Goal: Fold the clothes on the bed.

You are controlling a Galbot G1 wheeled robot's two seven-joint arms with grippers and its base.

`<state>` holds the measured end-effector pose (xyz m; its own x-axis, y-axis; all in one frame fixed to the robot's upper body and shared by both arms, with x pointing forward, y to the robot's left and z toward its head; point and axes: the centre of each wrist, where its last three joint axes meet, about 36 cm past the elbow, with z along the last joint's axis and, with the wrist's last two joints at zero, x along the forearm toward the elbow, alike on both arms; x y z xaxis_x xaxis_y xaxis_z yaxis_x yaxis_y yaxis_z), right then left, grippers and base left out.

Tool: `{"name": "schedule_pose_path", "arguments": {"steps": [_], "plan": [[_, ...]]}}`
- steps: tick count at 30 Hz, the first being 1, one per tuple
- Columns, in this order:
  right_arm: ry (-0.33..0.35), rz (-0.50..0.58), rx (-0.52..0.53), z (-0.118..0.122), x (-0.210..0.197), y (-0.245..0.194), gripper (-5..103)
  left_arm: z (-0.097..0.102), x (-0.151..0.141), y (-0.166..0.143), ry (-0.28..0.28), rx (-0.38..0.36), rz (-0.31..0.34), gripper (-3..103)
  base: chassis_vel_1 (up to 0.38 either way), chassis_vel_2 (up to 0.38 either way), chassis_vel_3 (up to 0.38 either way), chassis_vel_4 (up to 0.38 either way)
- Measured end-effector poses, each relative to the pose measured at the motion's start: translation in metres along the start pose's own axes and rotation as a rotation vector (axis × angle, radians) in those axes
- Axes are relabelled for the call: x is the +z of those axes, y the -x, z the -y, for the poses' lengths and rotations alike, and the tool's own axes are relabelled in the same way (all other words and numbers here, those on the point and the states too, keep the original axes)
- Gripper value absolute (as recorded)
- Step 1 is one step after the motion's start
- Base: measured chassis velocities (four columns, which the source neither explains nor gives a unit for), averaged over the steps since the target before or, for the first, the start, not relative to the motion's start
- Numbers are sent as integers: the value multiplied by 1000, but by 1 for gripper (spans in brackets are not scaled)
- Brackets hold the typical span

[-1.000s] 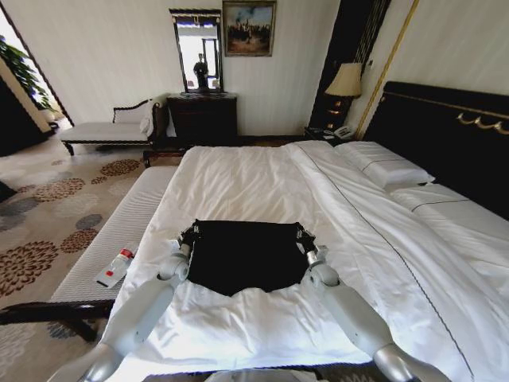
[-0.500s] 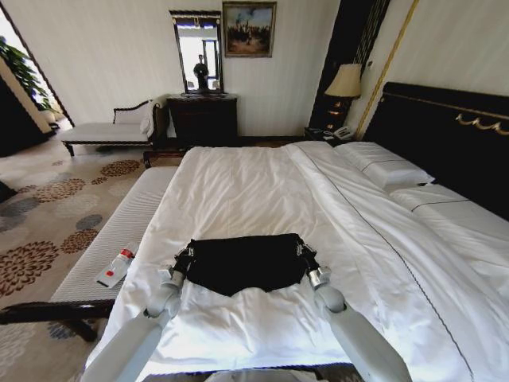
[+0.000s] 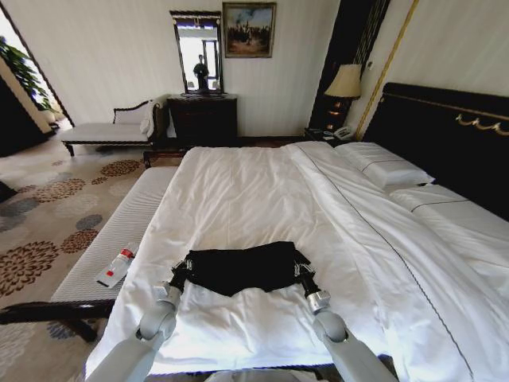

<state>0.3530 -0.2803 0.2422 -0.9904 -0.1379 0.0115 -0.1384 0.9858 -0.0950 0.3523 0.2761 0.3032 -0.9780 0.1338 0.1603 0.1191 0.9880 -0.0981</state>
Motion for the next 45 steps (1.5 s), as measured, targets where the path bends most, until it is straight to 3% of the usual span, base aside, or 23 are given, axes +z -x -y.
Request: {"name": "schedule_pose_path", "arguments": {"steps": [5, 18, 37, 39, 40, 42, 44, 45], "plan": [[1, -4, 3, 6, -1, -15, 0, 0, 7, -5, 27, 8, -4, 1, 0, 0, 0, 0], [6, -5, -10, -7, 12, -44, 0, 0, 19, -19, 80, 22, -20, 1, 0, 0, 0, 0], [10, 26, 2, -10, 0, -61, 0, -4, 22, -39, 114, 3, -7, -2, 0, 0, 0, 0], [-2, 15, -11, -11, 8, -68, -2, -3, 23, -44, 123, -1, -11, 7, 0, 0, 0, 0], [-8, 11, -17, -11, 12, -72, 3, -3, 23, -46, 130, 1, -12, 7, 0, 0, 0, 0], [-13, 13, -25, -11, 15, -85, 14, -6, 21, -57, 182, 15, 2, 17, 0, 0, 0, 0], [-14, 13, -25, -10, 15, -86, 14, -6, 21, -58, 184, 15, 3, 17, 0, 0, 0, 0], [-17, 12, -28, -7, 14, -99, 19, -10, 20, -70, 226, 34, 14, 28, 0, 0, 0, 0]]}}
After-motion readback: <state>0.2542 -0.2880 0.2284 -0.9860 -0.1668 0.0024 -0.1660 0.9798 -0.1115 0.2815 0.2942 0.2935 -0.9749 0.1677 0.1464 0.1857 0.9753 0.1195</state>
